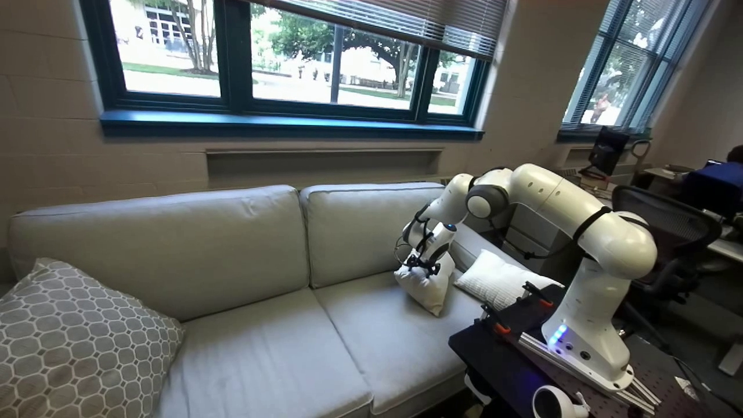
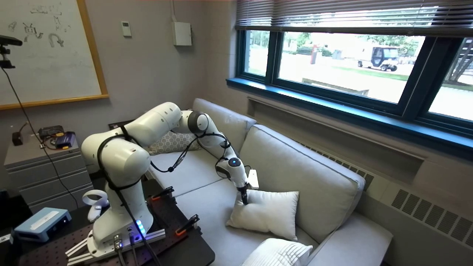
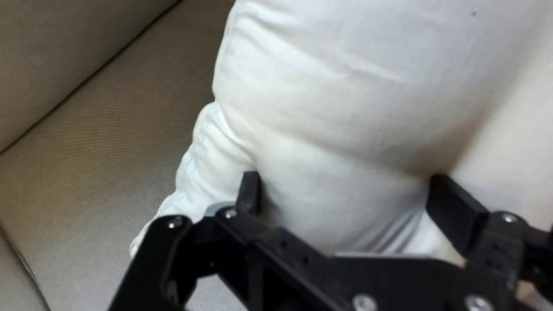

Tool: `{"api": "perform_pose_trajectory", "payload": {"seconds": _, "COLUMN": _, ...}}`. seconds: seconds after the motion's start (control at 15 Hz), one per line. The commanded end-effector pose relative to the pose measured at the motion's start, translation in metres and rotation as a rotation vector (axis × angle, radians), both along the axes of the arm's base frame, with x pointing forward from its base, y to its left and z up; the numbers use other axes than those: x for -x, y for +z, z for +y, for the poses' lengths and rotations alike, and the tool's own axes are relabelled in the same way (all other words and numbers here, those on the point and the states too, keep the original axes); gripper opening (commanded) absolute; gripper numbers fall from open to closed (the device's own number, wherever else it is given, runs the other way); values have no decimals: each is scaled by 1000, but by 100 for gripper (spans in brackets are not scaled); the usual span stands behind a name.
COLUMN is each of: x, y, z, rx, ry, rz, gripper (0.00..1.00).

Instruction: Move the small pillows to the left arm of the sofa

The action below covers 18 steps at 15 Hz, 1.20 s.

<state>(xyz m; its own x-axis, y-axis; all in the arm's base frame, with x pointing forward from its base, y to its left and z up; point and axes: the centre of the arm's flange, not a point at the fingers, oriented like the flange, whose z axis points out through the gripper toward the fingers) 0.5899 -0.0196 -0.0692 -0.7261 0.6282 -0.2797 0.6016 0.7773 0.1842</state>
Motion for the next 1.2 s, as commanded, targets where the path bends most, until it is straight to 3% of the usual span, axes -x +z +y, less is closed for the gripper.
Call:
{"api": "perform_pose_trajectory", "payload": {"seconds": 0.0, "x": -69, "y": -12, "z": 22, "rx": -1, "ry": -35, "rz": 41, "gripper": 75}}
{"api": "perform_pose_trajectory", "payload": {"seconds": 0.2, "x": -64, "y": -12, "z": 25, "rx": -1, "ry": -15, "rz": 41, "gripper": 52}}
{"api": "perform_pose_trajectory", "payload": {"seconds": 0.27, "x": -63, "y": -8, "z": 30, "rx": -1, "ry": -2, "rz": 31, "gripper": 88}}
{"api": "perform_pose_trajectory", "payload": {"seconds": 0.4, "x": -64, "y": 0, "z": 40, "rx": -4, "ry": 27, "rz": 5, "gripper": 90}}
{"api": "perform_pose_trajectory", "payload": {"seconds": 0.53, "x": -70, "y": 9, "z": 52, "rx": 1, "ry": 69, "rz": -17, "gripper": 100}}
{"api": "perform_pose_trajectory", "payload": {"seconds": 0.6, "x": -74, "y": 11, "z": 58, "rx": 8, "ry": 88, "rz": -15, "gripper": 60}}
{"api": "perform_pose_trajectory", "payload": {"seconds": 0.67, "x": -79, "y": 13, "z": 64, "rx": 5, "ry": 98, "rz": -20, "gripper": 66}}
{"api": "perform_pose_trajectory", "payload": {"seconds": 0.73, "x": -84, "y": 13, "z": 68, "rx": 2, "ry": 99, "rz": -16, "gripper": 65}}
{"api": "perform_pose_trajectory", "payload": {"seconds": 1.13, "x": -93, "y": 6, "z": 60, "rx": -2, "ry": 89, "rz": -5, "gripper": 19}}
